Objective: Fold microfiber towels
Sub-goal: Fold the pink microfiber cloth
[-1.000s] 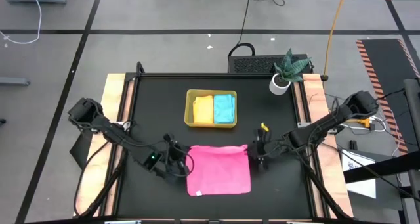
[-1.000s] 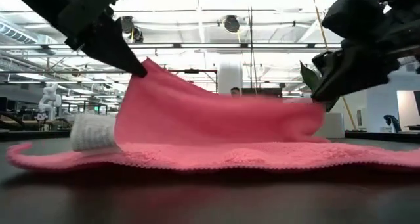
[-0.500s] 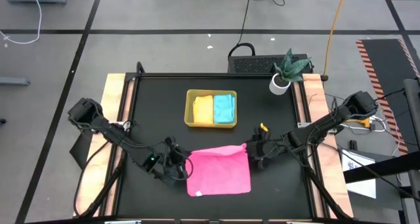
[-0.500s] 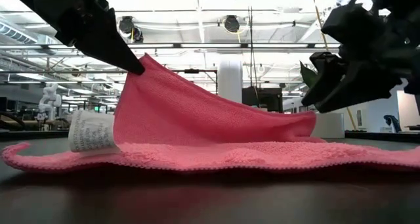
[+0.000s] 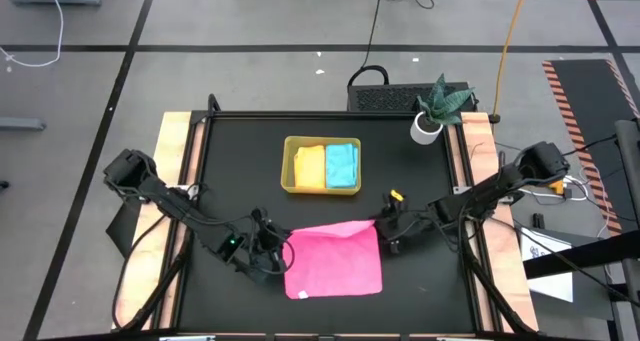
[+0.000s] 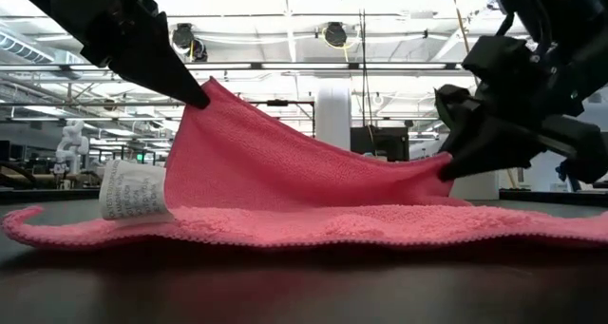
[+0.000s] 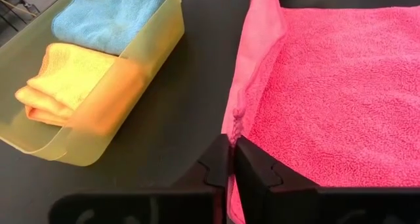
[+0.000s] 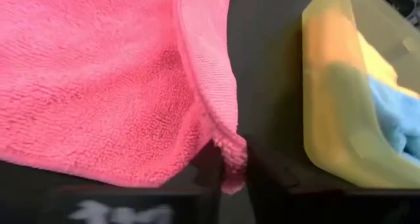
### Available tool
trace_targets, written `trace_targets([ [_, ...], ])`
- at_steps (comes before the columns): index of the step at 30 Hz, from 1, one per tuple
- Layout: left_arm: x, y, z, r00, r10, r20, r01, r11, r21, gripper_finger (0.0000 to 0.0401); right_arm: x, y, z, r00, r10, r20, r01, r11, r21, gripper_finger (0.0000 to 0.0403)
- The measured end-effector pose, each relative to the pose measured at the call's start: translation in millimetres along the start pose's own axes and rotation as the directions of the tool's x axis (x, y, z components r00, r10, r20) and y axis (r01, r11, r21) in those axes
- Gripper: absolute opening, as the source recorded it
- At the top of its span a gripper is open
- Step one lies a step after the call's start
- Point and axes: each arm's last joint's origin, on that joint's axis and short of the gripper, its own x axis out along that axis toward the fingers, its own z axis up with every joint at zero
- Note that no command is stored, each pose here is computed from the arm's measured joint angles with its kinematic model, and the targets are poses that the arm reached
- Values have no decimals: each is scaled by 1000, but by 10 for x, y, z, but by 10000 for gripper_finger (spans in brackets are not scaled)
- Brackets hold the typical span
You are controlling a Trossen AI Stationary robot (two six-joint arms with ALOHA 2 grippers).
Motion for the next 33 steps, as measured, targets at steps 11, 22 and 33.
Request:
trace_targets([
  [11, -69, -10, 83, 995, 64, 78, -67, 997, 40, 5, -451, -147, 198, 971, -200, 128, 174, 966, 192, 12],
  [22, -28, 62, -81, 984, 145, 101, -151, 987, 56, 6, -476, -77, -24, 995, -82, -54, 94, 956, 278, 2],
  [33, 119, 151, -104, 980, 148, 132, -169, 970, 174, 4, -454, -89, 83, 987, -157, 29, 137, 925, 355, 1],
])
